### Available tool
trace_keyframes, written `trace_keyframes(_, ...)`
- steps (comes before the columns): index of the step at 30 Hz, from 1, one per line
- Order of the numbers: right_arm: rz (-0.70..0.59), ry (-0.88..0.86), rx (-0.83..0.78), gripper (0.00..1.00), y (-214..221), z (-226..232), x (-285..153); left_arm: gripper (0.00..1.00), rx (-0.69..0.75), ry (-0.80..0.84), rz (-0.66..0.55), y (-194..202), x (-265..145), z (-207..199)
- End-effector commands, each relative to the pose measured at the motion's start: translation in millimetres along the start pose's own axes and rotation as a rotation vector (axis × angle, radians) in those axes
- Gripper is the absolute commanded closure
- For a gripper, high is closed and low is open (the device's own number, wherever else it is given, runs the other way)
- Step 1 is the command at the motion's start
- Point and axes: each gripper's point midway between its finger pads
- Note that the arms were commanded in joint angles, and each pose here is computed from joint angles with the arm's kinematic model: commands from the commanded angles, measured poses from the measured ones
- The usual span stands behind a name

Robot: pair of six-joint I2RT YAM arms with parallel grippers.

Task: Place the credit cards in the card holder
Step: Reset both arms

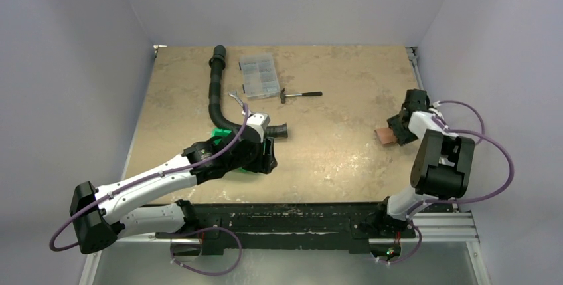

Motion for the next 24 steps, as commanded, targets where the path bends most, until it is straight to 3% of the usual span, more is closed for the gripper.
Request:
trace_keyframes(1, -0.041, 0.16, 0.049, 0.57, -2.1, -54.2, 2.0, 0.45, 0.022, 0.055, -0.033, -17.9, -10.1, -16.4)
trace_keyframes(4, -0.127, 0.192, 0.096, 0.53, -19.2, -64.8, -8.8, 0.45, 0.034, 0.051, -0.029, -18.2, -9.8, -16.7)
trace_keyframes(8, -0.234, 0.156, 0.198, 0.41, -42.9, -75.6, -24.6, 0.45, 0.036, 0.052, -0.028, -18.9, -10.5, -17.1)
trace_keyframes(11, -0.289, 0.108, 0.208, 0.25, -60.9, -72.1, -39.3, 0.45, 0.04, 0.053, -0.03, -20.8, -12.2, -18.4)
trace_keyframes(14, -0.341, 0.093, 0.183, 0.02, -75.0, -72.5, -59.2, 0.44, 0.048, 0.03, -0.049, -27.4, -15.2, -15.7)
trace_keyframes(19, -0.459, -0.06, 0.139, 0.01, -105.1, -56.7, -121.1, 0.37, 0.055, -0.003, -0.118, -48.8, -26.2, -15.0)
trace_keyframes(24, -0.474, -0.474, -0.103, 0.01, -88.3, 33.0, -207.9, 0.36, 0.03, -0.027, -0.325, -102.4, -63.2, -17.5)
Point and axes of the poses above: each gripper's point midway between its finger pads, its own x axis out along the fingers, its own z axis along the line the jaws close on, y = z × x, and after that the axes turned 3 degrees about -x, right-handed
